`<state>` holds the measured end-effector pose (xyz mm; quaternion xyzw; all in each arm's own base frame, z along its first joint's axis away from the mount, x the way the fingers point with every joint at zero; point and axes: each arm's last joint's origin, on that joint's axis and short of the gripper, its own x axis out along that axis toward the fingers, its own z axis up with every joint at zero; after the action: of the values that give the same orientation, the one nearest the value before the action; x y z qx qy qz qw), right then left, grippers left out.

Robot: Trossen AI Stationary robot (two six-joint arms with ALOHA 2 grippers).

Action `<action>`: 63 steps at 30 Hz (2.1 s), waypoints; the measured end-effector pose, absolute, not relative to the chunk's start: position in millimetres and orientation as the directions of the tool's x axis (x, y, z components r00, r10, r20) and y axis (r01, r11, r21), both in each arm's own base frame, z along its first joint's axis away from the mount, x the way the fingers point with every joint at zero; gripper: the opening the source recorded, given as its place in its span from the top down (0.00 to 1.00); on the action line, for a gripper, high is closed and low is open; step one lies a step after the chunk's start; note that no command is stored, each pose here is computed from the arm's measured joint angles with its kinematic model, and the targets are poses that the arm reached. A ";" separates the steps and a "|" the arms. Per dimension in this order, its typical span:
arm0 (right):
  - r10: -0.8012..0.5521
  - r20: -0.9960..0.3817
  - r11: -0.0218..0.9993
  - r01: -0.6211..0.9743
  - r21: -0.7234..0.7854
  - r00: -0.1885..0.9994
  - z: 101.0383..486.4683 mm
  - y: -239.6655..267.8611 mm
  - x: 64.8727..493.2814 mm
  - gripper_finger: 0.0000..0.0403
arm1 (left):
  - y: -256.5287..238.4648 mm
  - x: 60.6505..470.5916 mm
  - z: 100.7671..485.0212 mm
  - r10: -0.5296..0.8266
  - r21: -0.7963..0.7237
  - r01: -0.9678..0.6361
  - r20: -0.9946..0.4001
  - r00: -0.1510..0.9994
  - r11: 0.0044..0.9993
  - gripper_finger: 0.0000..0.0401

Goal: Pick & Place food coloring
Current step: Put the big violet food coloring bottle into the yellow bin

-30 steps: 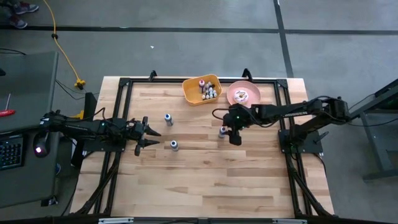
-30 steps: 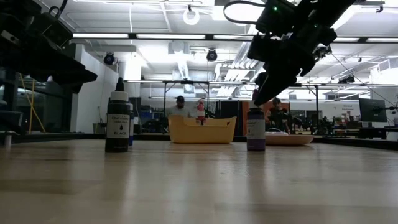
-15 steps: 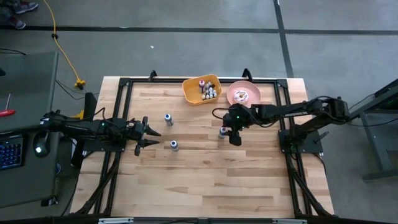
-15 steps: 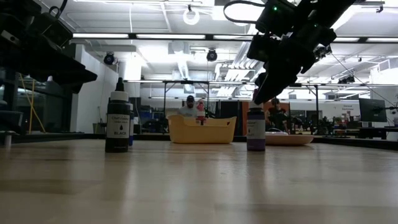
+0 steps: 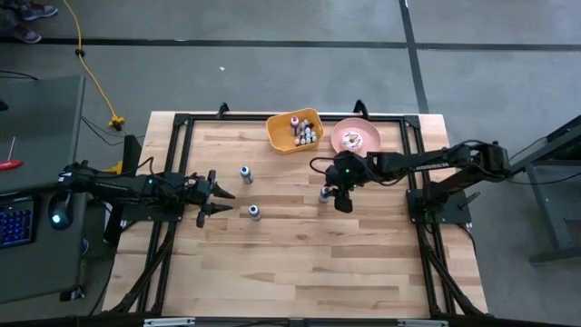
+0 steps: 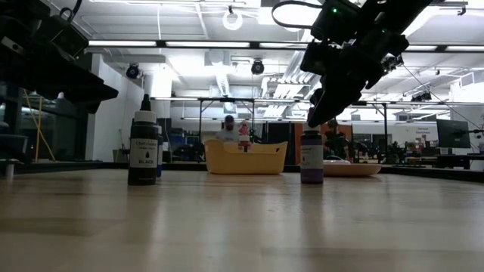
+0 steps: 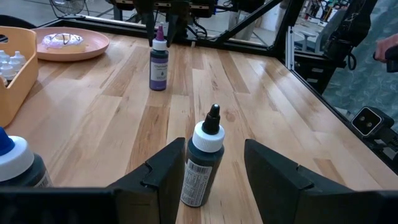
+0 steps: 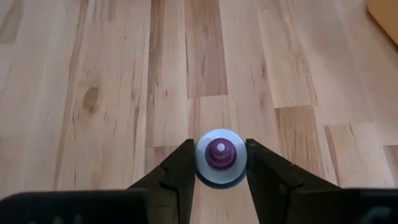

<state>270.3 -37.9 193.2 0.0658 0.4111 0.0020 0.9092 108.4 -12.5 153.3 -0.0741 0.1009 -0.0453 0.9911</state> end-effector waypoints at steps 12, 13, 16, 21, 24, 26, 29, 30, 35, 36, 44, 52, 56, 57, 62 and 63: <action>0.039 -0.679 0.985 0.087 0.150 0.733 222.8 -42.6 270.2 0.73 | -12.6 108.4 153.3 -0.105 -0.156 0.075 -0.193 0.975 0.985 0.59; 0.035 -0.680 0.984 0.093 0.151 0.733 228.8 -44.1 271.4 0.73 | -12.6 108.4 153.4 -0.105 -0.156 0.075 -0.193 0.976 0.985 0.59; 0.020 -0.676 0.983 0.107 0.146 0.736 255.2 -50.4 276.1 0.73 | -12.6 108.4 153.3 -0.105 -0.156 0.075 -0.193 0.975 0.985 0.59; -0.030 -0.671 0.987 0.130 0.099 0.741 303.6 -59.3 278.1 0.73 | -12.6 108.4 153.4 -0.105 -0.156 0.075 -0.193 0.976 0.985 0.59; -0.054 -0.665 0.986 0.147 0.084 0.745 329.2 -63.6 275.7 0.73 | -12.6 108.4 153.3 -0.105 -0.156 0.075 -0.193 0.975 0.985 0.59; -0.071 -0.654 0.984 0.161 0.078 0.753 342.7 -66.1 274.1 0.73 | -12.6 108.4 153.4 -0.105 -0.156 0.075 -0.193 0.976 0.985 0.59; -0.089 -0.640 0.979 0.187 0.087 0.763 354.1 -66.9 274.3 0.73 | -12.6 108.4 153.3 -0.105 -0.156 0.075 -0.193 0.975 0.985 0.59; -0.092 -0.633 0.976 0.197 0.097 0.769 357.1 -67.3 275.8 0.73 | -12.6 108.4 153.4 -0.105 -0.156 0.075 -0.193 0.976 0.985 0.59; -0.094 -0.617 0.965 0.225 0.137 0.781 366.5 -71.7 293.3 0.73 | -12.5 108.4 153.4 -0.105 -0.156 0.075 -0.193 0.976 0.985 0.59; -0.097 -0.615 0.964 0.228 0.138 0.782 368.1 -73.7 298.0 0.73 | -12.6 108.4 153.3 -0.105 -0.156 0.075 -0.193 0.976 0.985 0.59; -0.146 -0.615 0.951 0.282 0.129 0.775 369.4 -106.7 344.0 0.73 | -12.6 108.4 153.3 -0.105 -0.156 0.075 -0.193 0.976 0.985 0.59; -0.249 -0.672 0.901 0.422 0.103 0.697 333.7 -153.7 393.6 0.73 | -12.6 108.4 153.5 -0.105 -0.156 0.075 -0.193 0.976 0.985 0.59; -0.299 -0.692 0.864 0.495 0.095 0.657 316.5 -170.6 407.5 0.73 | -12.5 108.4 153.3 -0.105 -0.156 0.075 -0.194 0.975 0.985 0.59; -0.316 -0.695 0.854 0.513 0.088 0.645 313.2 -174.2 409.3 0.73 | -12.5 108.4 153.3 -0.105 -0.156 0.075 -0.193 0.976 0.985 0.59; -0.330 -0.724 0.818 0.567 0.101 0.606 292.2 -185.1 416.6 0.73 | -12.6 108.4 153.3 -0.105 -0.156 0.075 -0.194 0.975 0.985 0.59; -0.332 -0.728 0.809 0.577 0.107 0.600 288.7 -186.7 417.7 0.73 | -12.5 108.4 153.3 -0.105 -0.156 0.075 -0.193 0.976 0.985 0.59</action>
<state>417.7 -186.7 288.7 0.1684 0.3647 -0.2587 0.8785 108.4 -12.5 153.3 -0.0742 0.1008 -0.0453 0.9911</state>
